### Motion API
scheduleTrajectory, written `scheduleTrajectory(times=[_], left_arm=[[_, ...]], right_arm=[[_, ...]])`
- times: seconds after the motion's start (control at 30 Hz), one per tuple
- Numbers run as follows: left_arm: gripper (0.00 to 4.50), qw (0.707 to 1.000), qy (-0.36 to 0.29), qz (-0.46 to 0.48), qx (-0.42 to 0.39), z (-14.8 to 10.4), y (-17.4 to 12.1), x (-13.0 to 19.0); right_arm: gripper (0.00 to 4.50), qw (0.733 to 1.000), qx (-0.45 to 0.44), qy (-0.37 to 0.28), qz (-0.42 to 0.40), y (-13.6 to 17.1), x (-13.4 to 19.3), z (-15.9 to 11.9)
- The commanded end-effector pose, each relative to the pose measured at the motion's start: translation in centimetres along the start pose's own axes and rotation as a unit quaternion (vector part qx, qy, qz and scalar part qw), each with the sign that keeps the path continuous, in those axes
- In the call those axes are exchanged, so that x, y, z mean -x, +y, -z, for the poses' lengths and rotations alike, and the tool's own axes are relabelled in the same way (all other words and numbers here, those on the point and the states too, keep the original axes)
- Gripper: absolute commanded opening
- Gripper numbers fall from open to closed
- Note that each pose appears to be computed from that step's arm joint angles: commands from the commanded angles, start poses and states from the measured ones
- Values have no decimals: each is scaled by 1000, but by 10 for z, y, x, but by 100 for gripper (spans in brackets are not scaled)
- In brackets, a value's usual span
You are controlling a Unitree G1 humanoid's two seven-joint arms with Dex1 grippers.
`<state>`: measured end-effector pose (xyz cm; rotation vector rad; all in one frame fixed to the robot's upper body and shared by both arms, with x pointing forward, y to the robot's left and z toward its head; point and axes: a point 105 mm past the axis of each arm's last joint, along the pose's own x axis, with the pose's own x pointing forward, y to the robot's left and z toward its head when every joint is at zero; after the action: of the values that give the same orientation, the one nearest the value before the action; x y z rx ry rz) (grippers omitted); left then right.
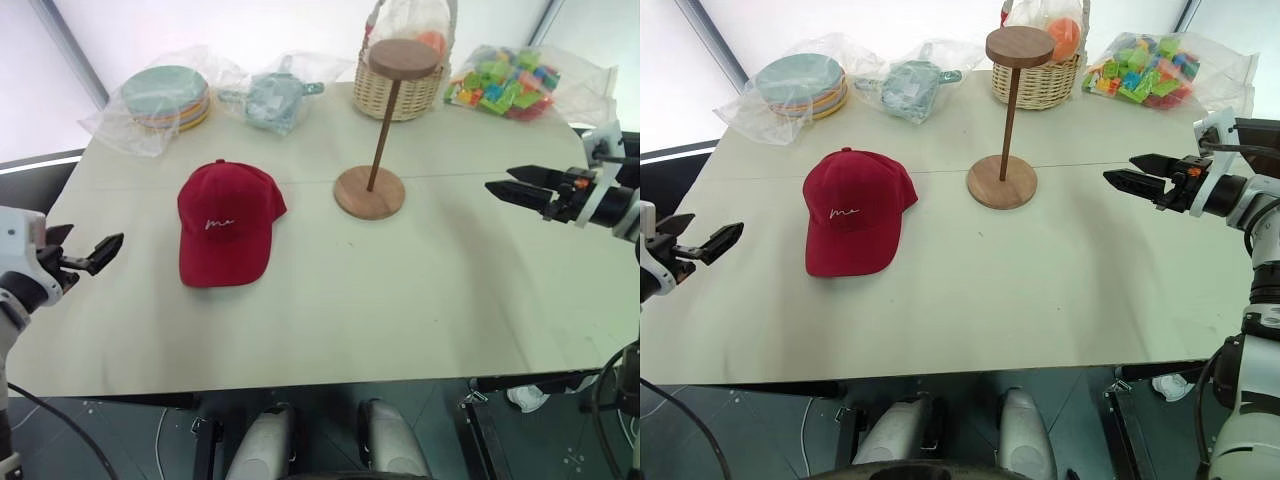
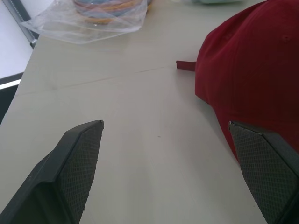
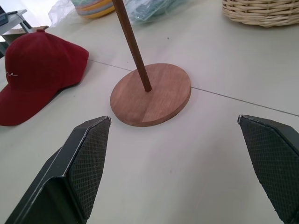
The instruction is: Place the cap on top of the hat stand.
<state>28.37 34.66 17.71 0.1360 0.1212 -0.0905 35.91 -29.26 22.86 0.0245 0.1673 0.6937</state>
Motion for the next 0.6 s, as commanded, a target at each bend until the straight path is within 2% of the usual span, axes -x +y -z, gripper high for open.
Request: scheduleTrajectory(times=[0.03, 0.6], left_arm=[[446, 999, -33, -7, -9, -15, 3, 2], [446, 999, -39, -21, -25, -26, 15, 4]], right_arm=[[450, 999, 23, -27, -2, 2, 2, -20], [450, 999, 26, -31, 3, 0, 2, -21]])
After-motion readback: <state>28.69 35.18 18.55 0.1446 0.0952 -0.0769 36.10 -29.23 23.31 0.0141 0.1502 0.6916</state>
